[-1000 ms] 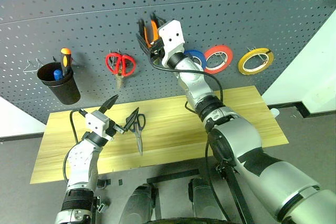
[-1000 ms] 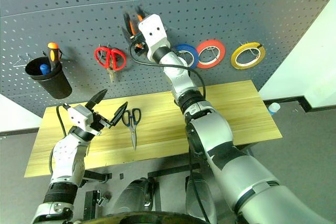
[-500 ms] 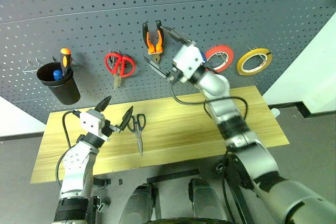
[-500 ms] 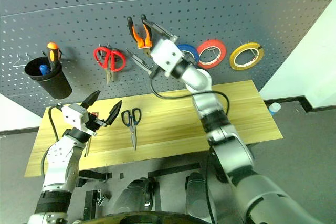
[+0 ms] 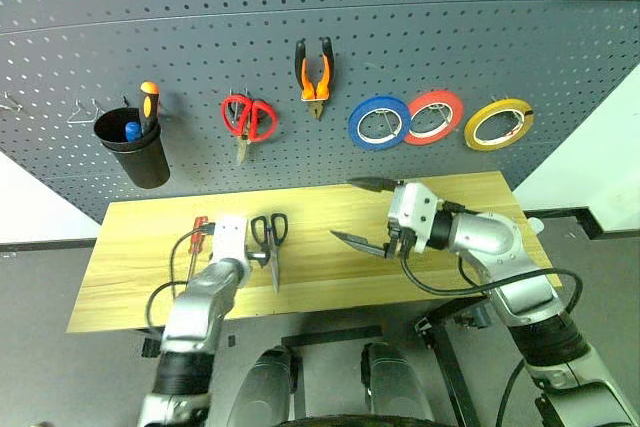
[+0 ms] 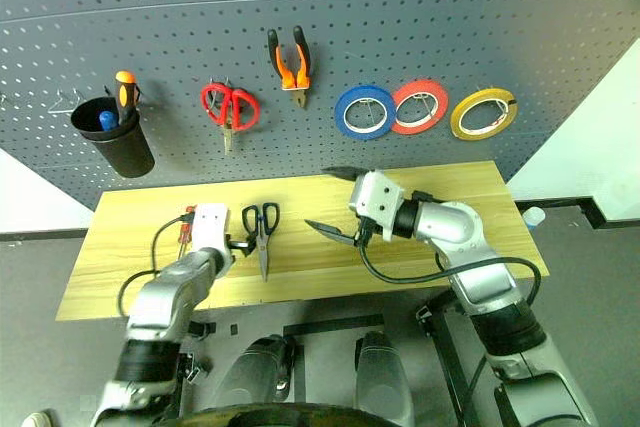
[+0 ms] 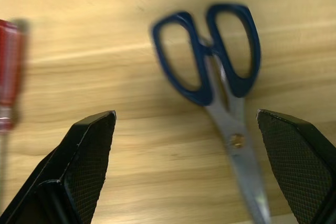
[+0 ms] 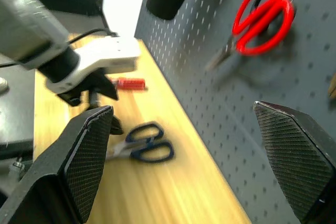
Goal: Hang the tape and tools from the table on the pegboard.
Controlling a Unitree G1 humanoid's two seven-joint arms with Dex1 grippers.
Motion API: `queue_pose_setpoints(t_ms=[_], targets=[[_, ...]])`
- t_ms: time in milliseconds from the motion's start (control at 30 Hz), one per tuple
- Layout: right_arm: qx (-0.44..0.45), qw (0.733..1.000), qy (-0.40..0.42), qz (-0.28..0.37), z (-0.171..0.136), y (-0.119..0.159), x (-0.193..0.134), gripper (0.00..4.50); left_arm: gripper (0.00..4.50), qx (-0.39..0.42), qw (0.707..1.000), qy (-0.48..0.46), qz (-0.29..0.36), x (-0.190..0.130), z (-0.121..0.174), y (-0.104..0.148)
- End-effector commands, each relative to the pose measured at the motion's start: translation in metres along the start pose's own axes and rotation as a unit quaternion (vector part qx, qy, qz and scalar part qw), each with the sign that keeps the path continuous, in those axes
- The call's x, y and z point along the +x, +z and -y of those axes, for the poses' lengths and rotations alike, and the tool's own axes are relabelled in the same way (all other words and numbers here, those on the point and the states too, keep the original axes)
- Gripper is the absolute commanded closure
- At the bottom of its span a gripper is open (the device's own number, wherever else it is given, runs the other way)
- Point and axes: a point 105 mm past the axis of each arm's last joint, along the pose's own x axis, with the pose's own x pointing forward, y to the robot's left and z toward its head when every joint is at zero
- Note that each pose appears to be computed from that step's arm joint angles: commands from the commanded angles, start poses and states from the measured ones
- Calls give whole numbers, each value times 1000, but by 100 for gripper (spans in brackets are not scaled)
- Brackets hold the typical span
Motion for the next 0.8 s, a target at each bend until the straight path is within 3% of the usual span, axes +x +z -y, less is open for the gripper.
queue_pose_setpoints(t_ms=[33, 200, 500, 700, 800], targets=[[-19, 1000, -9, 1, 2, 3, -3, 2, 0, 6, 999, 19, -41, 7, 8, -1], [17, 1000, 11, -15, -11, -10, -10, 2, 0, -17, 993, 50, -101, 16, 20, -3], [186, 975, 83, -93, -50, -58, -43, 2, 0, -13, 992, 57, -115, 29, 31, 7], [193, 973, 74, -103, -47, -65, -49, 2, 0, -56, 989, 48, -131, 33, 36, 5], [191, 974, 72, -102, -46, -65, -49, 0, 65, -83, 986, 47, -140, 34, 35, 3]])
